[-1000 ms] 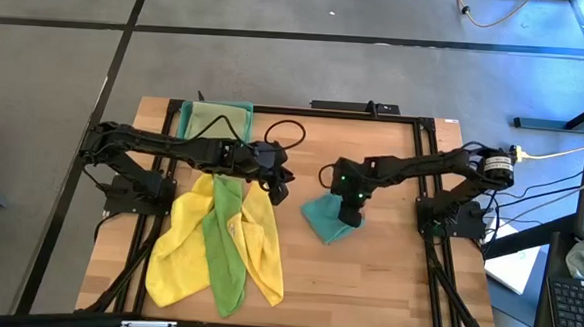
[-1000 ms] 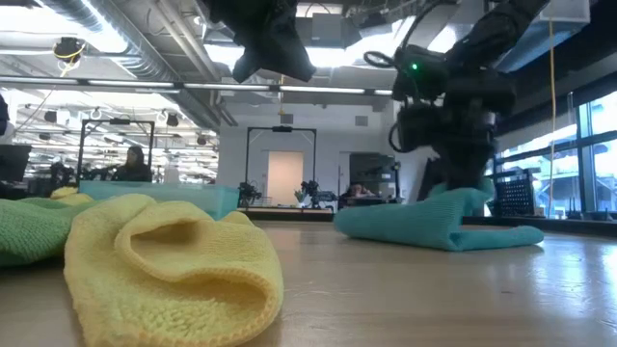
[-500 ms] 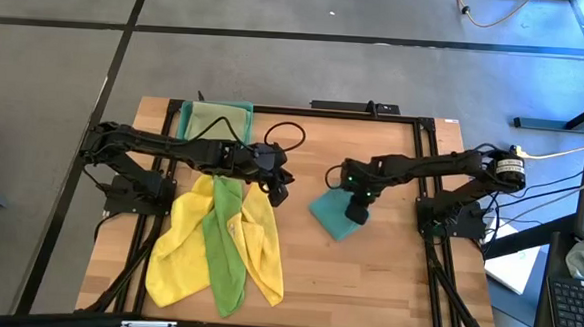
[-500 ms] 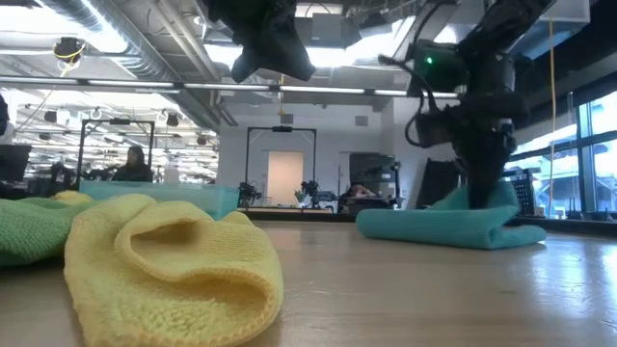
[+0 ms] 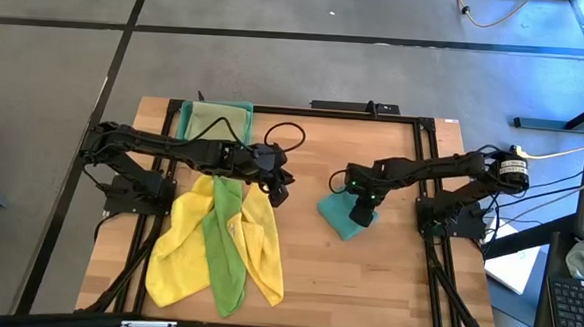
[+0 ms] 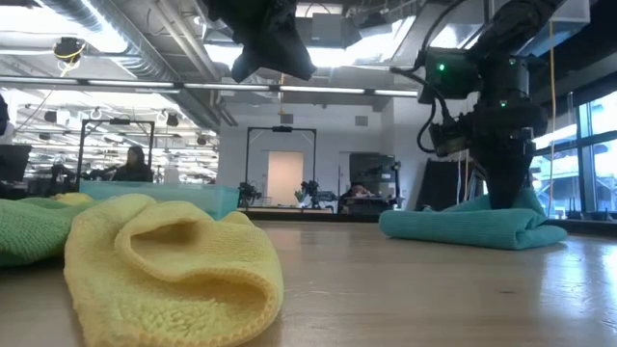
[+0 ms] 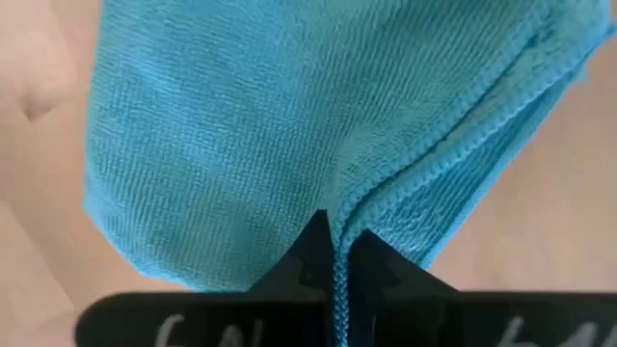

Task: Fold microfiber towels
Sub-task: Fold the blue microfiber cloth

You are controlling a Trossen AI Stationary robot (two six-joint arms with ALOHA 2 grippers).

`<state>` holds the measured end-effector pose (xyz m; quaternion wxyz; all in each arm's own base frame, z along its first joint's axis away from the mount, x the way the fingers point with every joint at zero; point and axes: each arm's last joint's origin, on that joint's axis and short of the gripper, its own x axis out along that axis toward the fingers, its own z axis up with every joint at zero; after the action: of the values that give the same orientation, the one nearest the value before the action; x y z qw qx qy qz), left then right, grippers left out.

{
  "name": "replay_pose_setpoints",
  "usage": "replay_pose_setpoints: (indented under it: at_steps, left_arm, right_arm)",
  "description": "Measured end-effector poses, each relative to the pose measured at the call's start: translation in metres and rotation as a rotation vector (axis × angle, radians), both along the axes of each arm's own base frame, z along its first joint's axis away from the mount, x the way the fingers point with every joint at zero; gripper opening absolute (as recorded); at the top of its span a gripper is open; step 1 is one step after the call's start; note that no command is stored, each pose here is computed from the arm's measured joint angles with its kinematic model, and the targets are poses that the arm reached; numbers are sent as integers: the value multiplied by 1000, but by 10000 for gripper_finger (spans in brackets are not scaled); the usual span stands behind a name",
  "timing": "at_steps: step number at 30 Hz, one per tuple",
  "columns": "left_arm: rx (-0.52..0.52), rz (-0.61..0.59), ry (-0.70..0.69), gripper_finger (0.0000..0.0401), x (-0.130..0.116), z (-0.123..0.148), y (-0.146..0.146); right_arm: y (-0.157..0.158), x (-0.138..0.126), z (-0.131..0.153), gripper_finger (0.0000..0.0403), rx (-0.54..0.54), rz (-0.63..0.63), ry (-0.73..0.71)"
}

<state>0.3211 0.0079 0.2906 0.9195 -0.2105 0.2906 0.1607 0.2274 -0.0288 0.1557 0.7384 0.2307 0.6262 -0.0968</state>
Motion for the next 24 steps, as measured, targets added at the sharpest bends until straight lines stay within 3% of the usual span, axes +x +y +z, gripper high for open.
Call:
replay_pose_setpoints:
  at_steps: [4, 7, 15, 19, 24]
  left_arm:
    - [-7, -1, -1, 53, 0, 0, -2]
    - [-7, 0, -1, 53, 0, 0, -2]
    - [3, -3, 2, 53, 0, 0, -2]
    - [13, -7, 14, 53, -1, -1, -1]
    - [16, -6, 65, 53, -4, -5, 0]
  right_arm:
    - [1, -4, 0, 15, -45, -53, 39]
    - [0, -11, -9, 37, 3, -124, 91]
    - [4, -24, -20, 153, 143, -229, 169]
    - [3, -19, -8, 198, 139, -251, 143]
    - [1, -17, 20, 225, 100, -284, 65]
